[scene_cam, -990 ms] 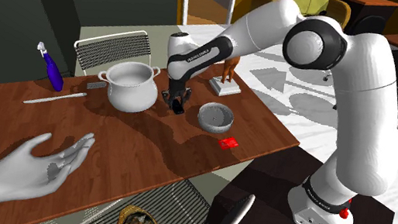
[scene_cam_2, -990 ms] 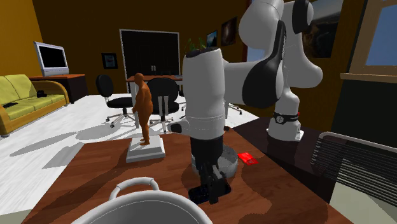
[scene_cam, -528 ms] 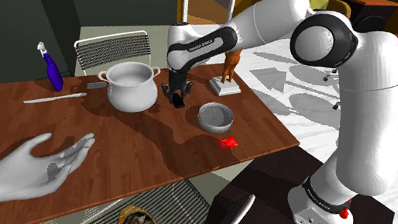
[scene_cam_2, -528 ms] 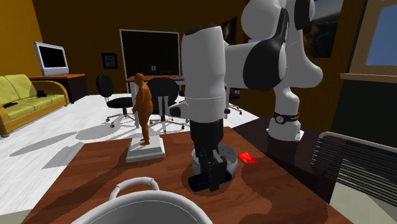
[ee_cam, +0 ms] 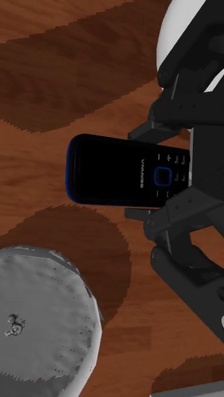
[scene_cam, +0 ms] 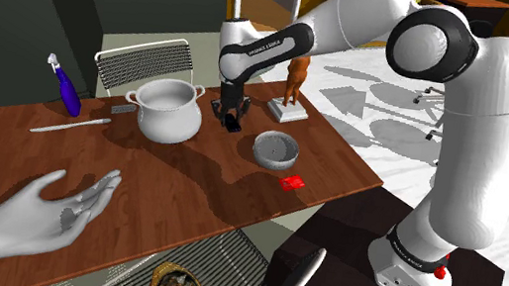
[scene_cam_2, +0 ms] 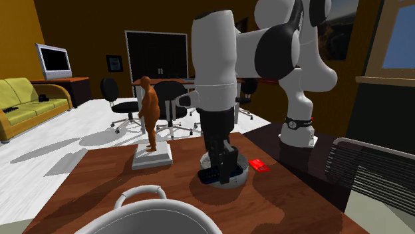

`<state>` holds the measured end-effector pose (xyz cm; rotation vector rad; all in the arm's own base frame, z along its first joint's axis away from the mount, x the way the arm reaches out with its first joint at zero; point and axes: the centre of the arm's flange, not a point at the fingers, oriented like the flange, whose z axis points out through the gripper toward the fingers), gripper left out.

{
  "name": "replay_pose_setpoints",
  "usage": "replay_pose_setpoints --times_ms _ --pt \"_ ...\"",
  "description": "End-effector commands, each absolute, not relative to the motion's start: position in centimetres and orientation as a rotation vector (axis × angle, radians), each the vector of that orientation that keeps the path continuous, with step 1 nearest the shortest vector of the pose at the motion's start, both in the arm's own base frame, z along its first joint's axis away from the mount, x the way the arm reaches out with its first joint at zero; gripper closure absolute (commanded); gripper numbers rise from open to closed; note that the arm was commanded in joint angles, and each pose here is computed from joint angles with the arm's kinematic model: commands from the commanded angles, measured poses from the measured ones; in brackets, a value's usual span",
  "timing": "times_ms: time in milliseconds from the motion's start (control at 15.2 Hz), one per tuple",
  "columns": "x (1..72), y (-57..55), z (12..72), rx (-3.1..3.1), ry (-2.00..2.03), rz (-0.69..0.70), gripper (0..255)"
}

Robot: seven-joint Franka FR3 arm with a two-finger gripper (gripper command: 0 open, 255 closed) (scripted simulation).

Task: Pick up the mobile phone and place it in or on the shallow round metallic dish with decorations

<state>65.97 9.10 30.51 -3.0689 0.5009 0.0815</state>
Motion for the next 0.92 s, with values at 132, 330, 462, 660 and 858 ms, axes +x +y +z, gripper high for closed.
replay_pose_setpoints --times_ms 132,330,462,660,858 --pt "62.2 5.7 30.9 -3.069 0.501 0.082 255" --pt "59.3 3.0 31.0 -3.069 0.501 0.082 255" --pt "57.3 1.3 31.1 -3.069 0.501 0.082 255" --pt "54.4 -1.4 31.2 -3.069 0.501 0.082 255" --pt "52.0 -3.5 30.8 -3.069 0.501 0.082 255"
